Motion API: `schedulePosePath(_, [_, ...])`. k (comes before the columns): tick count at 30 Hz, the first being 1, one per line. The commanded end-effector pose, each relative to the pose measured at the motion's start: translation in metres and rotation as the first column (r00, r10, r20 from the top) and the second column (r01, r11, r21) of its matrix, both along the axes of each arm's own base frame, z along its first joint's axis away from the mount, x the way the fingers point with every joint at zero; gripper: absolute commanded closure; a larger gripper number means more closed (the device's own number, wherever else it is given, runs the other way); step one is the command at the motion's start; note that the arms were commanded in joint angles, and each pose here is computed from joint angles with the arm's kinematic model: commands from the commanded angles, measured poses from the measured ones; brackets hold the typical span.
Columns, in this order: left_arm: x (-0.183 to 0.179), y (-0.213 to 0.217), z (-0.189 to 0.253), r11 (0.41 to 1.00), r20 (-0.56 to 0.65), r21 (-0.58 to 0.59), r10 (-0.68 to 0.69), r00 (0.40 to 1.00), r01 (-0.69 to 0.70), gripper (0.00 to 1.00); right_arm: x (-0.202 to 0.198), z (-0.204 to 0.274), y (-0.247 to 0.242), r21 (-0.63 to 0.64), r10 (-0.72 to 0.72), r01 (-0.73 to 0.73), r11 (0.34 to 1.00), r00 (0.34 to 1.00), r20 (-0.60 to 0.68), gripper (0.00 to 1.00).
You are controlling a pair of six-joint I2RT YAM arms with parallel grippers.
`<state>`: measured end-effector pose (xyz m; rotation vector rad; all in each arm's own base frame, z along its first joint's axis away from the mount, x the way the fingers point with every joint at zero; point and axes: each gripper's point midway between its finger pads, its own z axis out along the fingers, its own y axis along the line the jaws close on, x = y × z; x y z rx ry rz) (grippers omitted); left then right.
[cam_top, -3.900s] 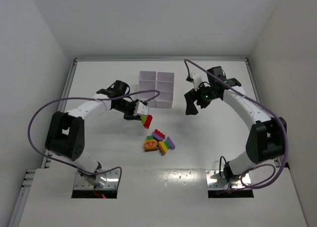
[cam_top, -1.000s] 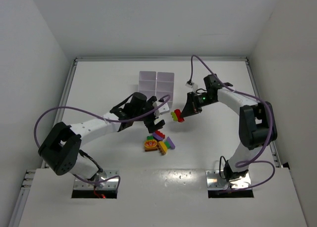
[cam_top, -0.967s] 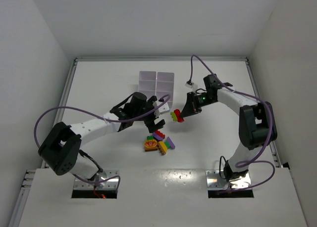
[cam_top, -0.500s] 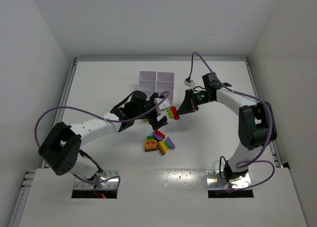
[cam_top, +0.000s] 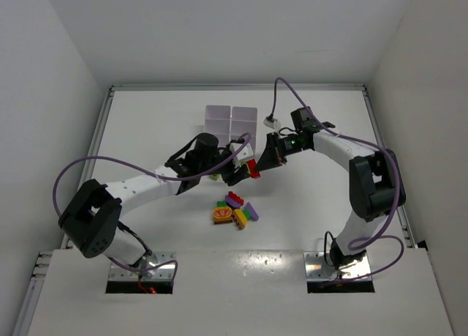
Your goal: Sort the legos into containers by color
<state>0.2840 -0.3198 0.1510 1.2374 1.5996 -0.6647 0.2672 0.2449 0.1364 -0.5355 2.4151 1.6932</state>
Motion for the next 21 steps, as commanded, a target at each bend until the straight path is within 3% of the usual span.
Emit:
schedulePosePath(1, [0.007,-0.017,0.03,0.997,0.069,-0.075,-0.028,0.997,0.033,0.47,0.007,0.017,0.009,0.061,0.029,-0.032,0.998,0.999,0.043,1.0])
schedulePosePath(3, [0.006,-0.016,0.028,0.997,0.061,-0.068,-0.028,0.998,0.032,0.67,0.008,0.018,0.01,0.062,0.023,-0.025,0.998,0.999,0.033,1.0])
schedulePosePath(6, [0.003,-0.015,0.019,0.999,0.033,-0.045,-0.029,0.999,0.031,0.84,0.011,0.02,0.008,0.073,0.018,-0.021,0.997,0.999,0.042,1.0])
schedulePosePath(10, [0.001,-0.01,0.015,0.999,0.022,-0.03,-0.019,1.0,0.019,0.98,0.014,0.02,0.005,0.073,0.007,-0.01,0.997,0.999,0.042,1.0])
schedulePosePath(21, [-0.017,0.03,-0.018,0.995,-0.008,0.102,0.02,1.0,-0.019,1.0,0.025,-0.011,-0.039,-0.065,-0.101,0.105,0.992,0.993,0.065,1.0])
